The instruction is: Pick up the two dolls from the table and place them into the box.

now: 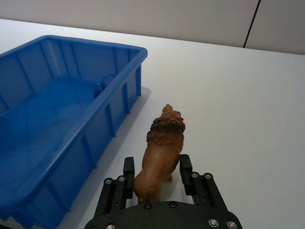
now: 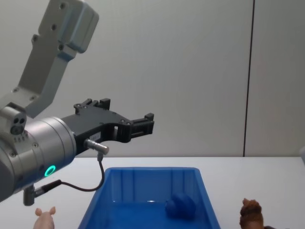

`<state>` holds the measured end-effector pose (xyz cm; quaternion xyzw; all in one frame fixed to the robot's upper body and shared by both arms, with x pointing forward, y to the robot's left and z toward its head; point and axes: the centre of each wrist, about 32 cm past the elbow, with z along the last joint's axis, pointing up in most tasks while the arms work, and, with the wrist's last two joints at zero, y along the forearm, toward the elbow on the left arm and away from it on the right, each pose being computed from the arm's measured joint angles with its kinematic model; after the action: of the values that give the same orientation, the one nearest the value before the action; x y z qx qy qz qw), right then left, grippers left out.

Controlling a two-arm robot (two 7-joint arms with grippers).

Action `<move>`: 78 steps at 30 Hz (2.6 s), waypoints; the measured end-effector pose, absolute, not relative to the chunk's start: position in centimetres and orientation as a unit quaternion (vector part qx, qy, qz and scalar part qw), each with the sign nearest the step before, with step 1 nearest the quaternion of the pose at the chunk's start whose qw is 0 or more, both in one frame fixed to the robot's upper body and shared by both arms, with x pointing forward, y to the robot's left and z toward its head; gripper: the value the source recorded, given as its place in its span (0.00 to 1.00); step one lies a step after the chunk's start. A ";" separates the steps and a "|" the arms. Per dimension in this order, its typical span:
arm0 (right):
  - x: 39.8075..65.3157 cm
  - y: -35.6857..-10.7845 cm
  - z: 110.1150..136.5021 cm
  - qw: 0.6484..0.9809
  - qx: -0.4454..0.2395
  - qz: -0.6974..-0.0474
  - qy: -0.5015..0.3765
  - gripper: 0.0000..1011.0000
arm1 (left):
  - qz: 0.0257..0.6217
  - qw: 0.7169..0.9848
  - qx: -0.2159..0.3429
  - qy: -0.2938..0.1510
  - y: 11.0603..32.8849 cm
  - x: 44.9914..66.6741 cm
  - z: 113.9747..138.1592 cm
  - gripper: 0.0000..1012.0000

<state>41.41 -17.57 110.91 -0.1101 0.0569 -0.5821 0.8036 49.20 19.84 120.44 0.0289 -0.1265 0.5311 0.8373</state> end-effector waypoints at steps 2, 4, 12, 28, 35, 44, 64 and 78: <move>41.4 -17.5 110.9 0.802 -0.111 -0.583 0.059 0.58 | 0.531 0.837 0.029 -0.126 19.8 49.2 120.4 0.99; 41.4 -17.5 110.9 0.801 -0.111 -0.586 0.061 0.50 | 0.531 0.837 0.029 -0.126 19.8 49.2 120.4 0.99; 41.3 -17.6 110.9 0.796 -0.112 -0.591 0.059 0.33 | 0.531 0.837 0.029 -0.126 19.8 49.2 120.4 0.99; 41.4 -17.8 112.9 0.809 -0.069 -0.584 0.005 0.33 | 0.531 0.837 0.029 -0.126 19.8 49.2 120.4 0.99; 42.1 -17.7 114.0 0.826 -0.045 -0.561 -0.010 0.33 | 0.531 0.837 0.029 -0.126 19.8 49.2 120.4 0.99; 43.8 -16.8 115.0 0.858 -0.023 -0.514 -0.004 0.33 | 0.531 0.837 0.029 -0.126 19.8 49.2 120.4 0.99; 47.1 -14.5 114.5 0.892 -0.036 -0.449 0.042 0.68 | 0.531 0.837 0.029 -0.126 19.8 49.2 120.4 0.99; 47.0 -14.7 114.4 0.880 -0.026 -0.474 0.018 0.99 | 0.531 0.837 0.029 -0.127 19.8 49.2 120.4 0.99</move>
<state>47.00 -14.71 114.43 -0.0259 0.0184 -0.4745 0.8797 49.20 19.84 120.44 0.0289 -0.1265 0.5310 0.8374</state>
